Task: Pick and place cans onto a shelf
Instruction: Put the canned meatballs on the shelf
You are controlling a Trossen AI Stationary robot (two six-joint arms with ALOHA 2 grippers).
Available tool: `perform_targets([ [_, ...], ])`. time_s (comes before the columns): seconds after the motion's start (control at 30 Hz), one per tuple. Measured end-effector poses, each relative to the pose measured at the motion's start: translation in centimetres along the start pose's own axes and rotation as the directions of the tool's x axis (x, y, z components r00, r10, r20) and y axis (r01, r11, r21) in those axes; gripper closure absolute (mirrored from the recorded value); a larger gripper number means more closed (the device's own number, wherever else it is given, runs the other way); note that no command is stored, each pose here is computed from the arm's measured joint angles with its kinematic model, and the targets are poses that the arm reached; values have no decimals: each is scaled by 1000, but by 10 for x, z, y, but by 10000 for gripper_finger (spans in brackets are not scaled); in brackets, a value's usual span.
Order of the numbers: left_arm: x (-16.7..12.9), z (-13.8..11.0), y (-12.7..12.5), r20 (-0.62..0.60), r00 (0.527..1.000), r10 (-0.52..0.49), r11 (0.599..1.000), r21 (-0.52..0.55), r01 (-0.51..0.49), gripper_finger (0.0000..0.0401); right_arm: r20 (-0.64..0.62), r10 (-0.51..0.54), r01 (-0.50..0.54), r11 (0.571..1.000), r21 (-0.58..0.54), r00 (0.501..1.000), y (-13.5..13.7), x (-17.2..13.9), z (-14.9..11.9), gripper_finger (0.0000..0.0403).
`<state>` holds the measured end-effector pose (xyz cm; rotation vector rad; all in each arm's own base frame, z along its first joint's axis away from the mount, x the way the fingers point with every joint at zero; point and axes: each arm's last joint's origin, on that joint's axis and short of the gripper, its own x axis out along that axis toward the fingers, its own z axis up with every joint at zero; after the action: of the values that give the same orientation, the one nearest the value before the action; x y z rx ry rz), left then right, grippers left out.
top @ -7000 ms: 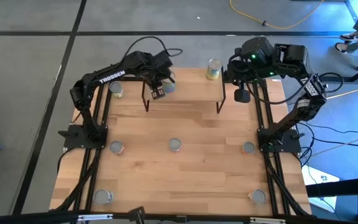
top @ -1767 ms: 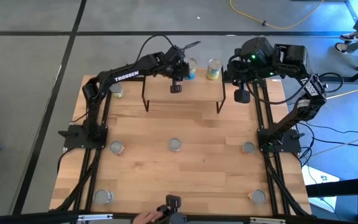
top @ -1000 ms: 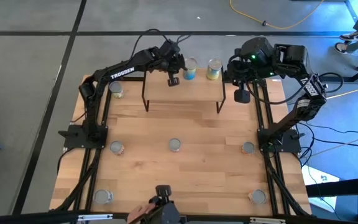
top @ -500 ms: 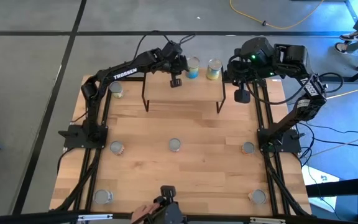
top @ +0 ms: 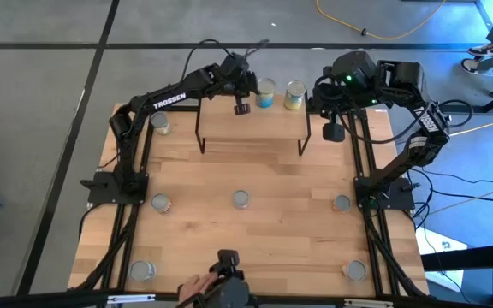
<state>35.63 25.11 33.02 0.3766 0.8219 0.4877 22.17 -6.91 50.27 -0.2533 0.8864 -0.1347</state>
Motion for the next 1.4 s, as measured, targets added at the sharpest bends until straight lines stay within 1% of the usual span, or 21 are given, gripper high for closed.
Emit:
perform_targets([
  [0.07, 2, 0, 6, 28, 999, 29, 1000, -7, -29, 401, 0, 0, 0, 1000, 0, 1000, 0, 0, 0, 396],
  [0.2, 6, -7, 13, -1, 999, 46, 999, -28, -46, 401, 0, 0, 0, 1000, 0, 1000, 0, 0, 0, 396],
  [0.3, -5, -7, 14, -25, 999, 45, 996, -72, -47, 401, 0, 0, 0, 1000, 1, 1000, 0, 0, 0, 396],
  [0.43, -46, 3, 14, -31, 1000, 2, 997, -76, -4, 401, -11, -26, 26, 1000, 1, 1000, -1, 0, 0, 396],
  [0.5, -67, 10, 10, -32, 999, -26, 997, -79, 23, 401, -13, -31, 31, 1000, 1, 999, -1, 0, 0, 396],
  [0.57, -88, 13, 2, -50, 995, -82, 993, -90, 78, 401, -13, -32, 32, 1000, 0, 999, -1, 0, 0, 396],
  [0.7, -128, 19, -17, -62, 987, -150, 985, -96, 144, 401, -13, -31, 31, 1000, -3, 999, -1, 0, 0, 396],
  [0.77, -142, 21, -27, -73, 981, -177, 980, -108, 169, 401, -13, -32, 32, 999, -3, 999, -1, 0, 0, 396],
  [0.9, -164, 16, -46, -153, 952, -266, 958, -151, 243, 401, -13, -31, 31, 1000, -3, 999, -1, 0, 0, 396],
  [0.97, -176, 12, -54, -185, 923, -337, 935, -183, 304, 401, -13, -31, 31, 1000, -4, 999, -1, 0, 0, 396],
  [1.07, -187, 8, -68, -227, 855, -466, 880, -219, 421, 401, -7, -16, 16, 1000, -5, 1000, -1, 0, 0, 396],
  [1.17, -197, 2, -78, -277, 763, -584, 811, -254, 528, 401, 14, 33, -33, 999, -13, 999, 1, 0, 0, 396],
  [1.23, -206, 0, -85, -296, 706, -644, 765, -263, 588, 401, 36, 85, -83, 995, -52, 996, 2, 0, 1, 396],
  [1.33, -210, 4, -97, -263, 643, -720, 694, -259, 671, 401, 62, 148, -145, 987, -64, 987, 4, 0, 2, 396],
  [1.4, -220, 6, -104, -224, 580, -783, 622, -254, 741, 401, 75, 181, -176, 982, -66, 981, 5, -1, 2, 396],
])
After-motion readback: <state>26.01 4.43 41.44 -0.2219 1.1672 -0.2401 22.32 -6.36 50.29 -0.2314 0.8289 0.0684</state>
